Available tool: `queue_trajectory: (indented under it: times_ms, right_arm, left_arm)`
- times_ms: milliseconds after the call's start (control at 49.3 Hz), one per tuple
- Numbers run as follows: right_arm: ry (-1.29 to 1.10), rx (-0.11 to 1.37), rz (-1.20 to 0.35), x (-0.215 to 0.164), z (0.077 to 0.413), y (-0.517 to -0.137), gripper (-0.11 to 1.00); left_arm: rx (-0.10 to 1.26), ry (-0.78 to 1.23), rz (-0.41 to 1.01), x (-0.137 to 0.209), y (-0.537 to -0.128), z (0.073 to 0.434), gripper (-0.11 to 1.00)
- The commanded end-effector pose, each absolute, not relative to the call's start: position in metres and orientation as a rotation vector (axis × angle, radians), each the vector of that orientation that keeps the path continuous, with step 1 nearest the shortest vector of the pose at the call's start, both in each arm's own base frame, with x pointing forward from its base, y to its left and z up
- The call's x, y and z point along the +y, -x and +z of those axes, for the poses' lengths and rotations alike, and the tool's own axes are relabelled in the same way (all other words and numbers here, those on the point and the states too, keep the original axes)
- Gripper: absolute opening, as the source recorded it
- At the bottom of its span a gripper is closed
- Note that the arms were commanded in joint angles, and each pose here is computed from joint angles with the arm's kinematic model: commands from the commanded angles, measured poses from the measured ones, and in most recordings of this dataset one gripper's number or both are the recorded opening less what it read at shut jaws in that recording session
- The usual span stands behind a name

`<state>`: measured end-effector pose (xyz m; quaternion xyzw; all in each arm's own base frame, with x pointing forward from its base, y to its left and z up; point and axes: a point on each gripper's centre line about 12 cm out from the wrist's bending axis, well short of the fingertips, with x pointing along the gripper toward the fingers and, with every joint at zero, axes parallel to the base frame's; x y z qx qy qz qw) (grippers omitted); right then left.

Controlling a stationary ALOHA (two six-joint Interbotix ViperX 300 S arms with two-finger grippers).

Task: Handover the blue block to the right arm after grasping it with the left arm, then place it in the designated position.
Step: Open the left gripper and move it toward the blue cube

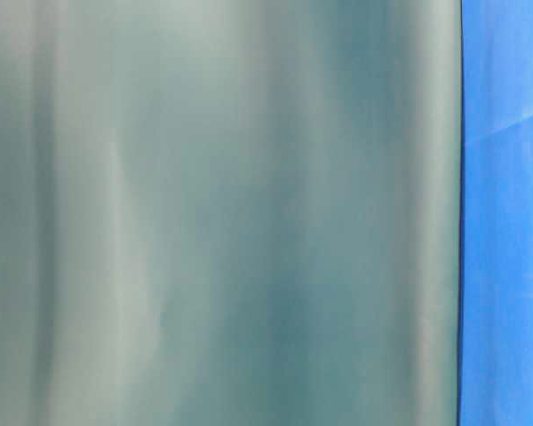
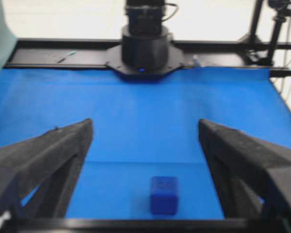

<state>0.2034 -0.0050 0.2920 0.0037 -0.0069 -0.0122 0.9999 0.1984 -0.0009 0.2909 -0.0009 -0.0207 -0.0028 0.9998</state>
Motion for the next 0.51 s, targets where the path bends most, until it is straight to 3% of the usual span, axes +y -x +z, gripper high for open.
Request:
queue_trajectory:
  times_ms: [0,487]
  right_arm:
    - [-0.01,-0.04,-0.028,-0.006,0.303,-0.206,0.97]
    - [-0.01,-0.038,-0.028,-0.006,0.303,-0.208,0.97]
  left_arm:
    - [-0.054,-0.001,-0.006,-0.001,-0.2,0.296,0.92]
    - [-0.061,0.002,-0.007,-0.001,-0.221,0.294,0.92]
